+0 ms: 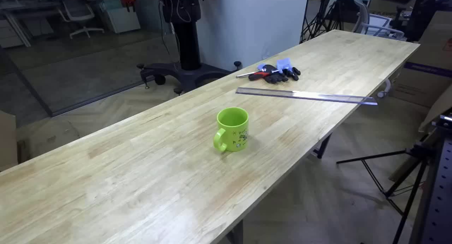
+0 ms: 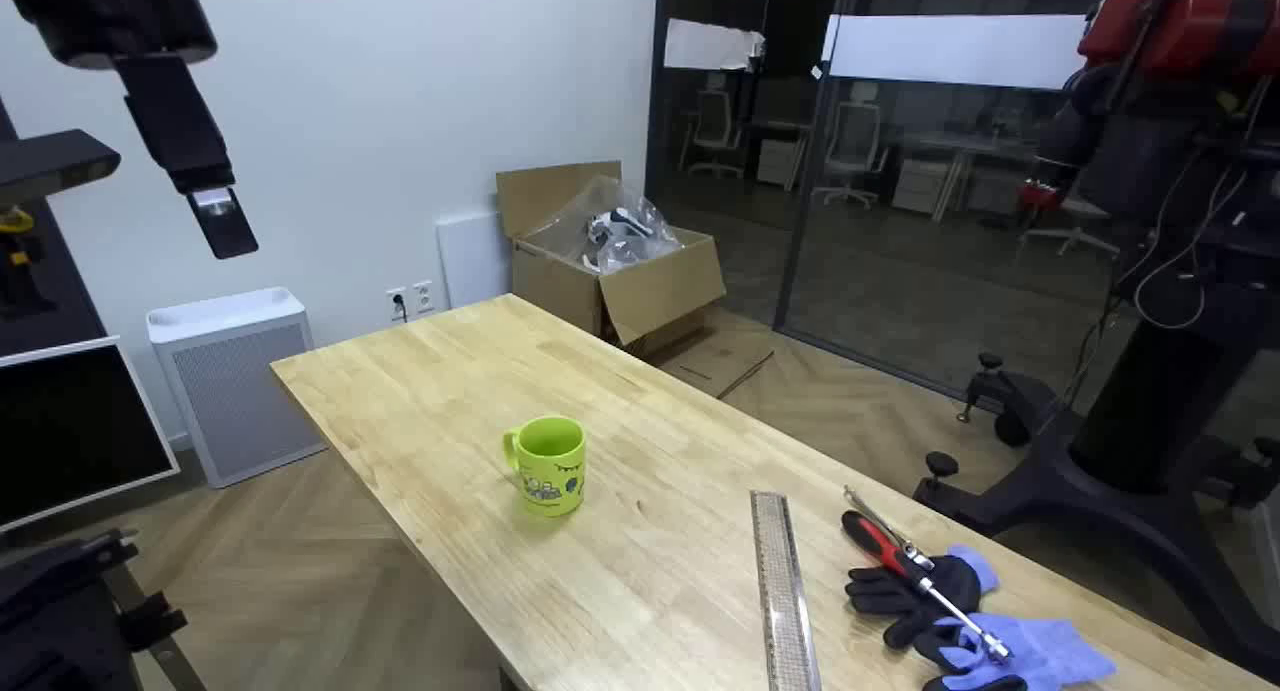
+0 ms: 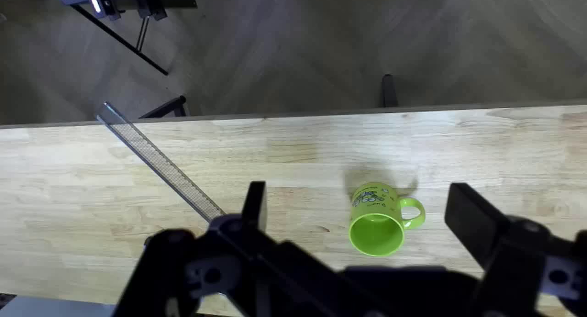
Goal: Slide the mug forward
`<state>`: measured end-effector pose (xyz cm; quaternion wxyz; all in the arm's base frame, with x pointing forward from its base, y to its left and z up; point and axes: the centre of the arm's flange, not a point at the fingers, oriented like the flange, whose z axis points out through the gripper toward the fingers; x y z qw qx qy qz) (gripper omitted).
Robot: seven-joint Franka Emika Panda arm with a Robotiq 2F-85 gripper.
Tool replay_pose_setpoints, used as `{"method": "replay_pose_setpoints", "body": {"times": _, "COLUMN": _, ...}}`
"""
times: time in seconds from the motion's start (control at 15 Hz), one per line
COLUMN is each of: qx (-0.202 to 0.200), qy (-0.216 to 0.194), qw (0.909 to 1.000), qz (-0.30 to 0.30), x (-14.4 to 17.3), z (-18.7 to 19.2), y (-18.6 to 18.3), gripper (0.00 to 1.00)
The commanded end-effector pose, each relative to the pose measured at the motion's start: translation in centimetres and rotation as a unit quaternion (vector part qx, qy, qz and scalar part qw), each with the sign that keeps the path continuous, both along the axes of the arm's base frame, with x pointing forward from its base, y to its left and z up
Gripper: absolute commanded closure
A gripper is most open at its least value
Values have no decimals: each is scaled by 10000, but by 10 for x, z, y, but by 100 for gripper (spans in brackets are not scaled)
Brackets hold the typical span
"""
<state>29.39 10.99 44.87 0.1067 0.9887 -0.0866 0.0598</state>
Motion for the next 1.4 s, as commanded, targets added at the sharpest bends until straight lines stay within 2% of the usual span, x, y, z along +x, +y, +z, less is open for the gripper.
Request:
{"method": "replay_pose_setpoints", "body": {"times": 0.0, "qx": 1, "qy": 0, "qw": 10000, "qz": 1, "x": 0, "z": 0, "y": 0, "gripper": 0}}
{"method": "replay_pose_setpoints", "body": {"times": 1.0, "qx": 1, "qy": 0, "qw": 10000, "qz": 3, "x": 0, "z": 0, "y": 0, "gripper": 0}}
{"method": "replay_pose_setpoints", "body": {"times": 1.13, "qx": -20, "qy": -377, "qw": 9989, "qz": -281, "x": 17, "z": 2, "y": -16, "gripper": 0}}
{"method": "replay_pose_setpoints", "body": {"times": 1.33, "qx": 186, "qy": -579, "qw": 9980, "qz": -165, "x": 42, "z": 12, "y": -59, "gripper": 0}}
